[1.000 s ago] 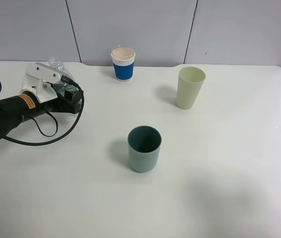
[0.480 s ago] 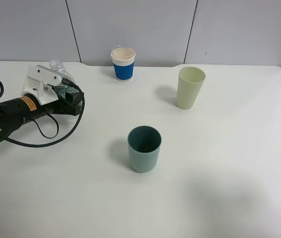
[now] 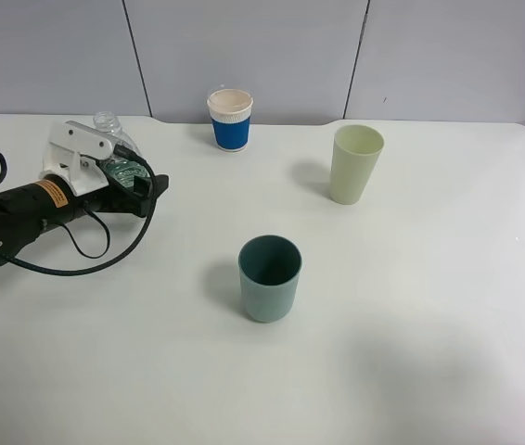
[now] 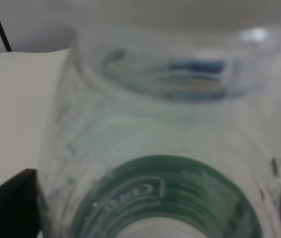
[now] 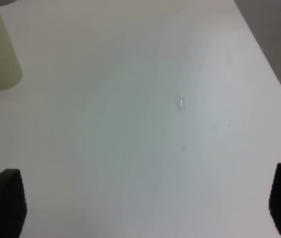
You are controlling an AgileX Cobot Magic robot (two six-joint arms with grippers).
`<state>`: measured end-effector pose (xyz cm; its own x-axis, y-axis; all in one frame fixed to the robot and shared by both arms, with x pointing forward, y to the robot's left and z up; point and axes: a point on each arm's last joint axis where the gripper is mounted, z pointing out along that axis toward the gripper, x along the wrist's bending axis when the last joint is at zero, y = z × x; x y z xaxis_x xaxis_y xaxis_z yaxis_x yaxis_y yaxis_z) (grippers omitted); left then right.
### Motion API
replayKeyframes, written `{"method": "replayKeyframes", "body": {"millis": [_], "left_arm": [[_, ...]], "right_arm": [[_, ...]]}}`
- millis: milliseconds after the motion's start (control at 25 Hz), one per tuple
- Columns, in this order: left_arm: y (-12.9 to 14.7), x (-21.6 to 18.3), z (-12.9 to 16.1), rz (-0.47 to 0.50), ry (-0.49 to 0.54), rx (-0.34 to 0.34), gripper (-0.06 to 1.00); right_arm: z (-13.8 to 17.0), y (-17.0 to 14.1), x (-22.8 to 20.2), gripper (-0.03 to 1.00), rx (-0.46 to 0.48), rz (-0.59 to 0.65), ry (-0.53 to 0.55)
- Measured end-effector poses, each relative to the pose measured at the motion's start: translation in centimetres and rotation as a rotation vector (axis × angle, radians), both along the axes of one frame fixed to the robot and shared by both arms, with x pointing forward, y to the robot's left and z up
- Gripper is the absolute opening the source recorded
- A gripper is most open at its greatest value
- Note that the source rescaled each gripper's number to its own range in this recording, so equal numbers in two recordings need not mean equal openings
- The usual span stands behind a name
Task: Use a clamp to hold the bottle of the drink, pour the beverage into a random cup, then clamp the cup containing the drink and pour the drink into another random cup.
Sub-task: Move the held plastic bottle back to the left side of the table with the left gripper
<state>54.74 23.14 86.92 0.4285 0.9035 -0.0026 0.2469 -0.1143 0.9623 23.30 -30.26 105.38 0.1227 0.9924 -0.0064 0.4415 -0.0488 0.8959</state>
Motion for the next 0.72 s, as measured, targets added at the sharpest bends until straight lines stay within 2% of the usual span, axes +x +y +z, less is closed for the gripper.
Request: {"method": "replayKeyframes", "body": {"millis": [280,720], "left_arm": [[0.3,-1.9,0.0,0.007,0.038,0.004,0.98],[1.6,-7.6,6.6,0.057,-0.076,0.001,1.00]], "right_arm": [[0.0,0.0,0.0,0.98,0.000,0.000,0.000],[0.0,0.0,0.0,0.98,0.000,0.000,0.000]]}}
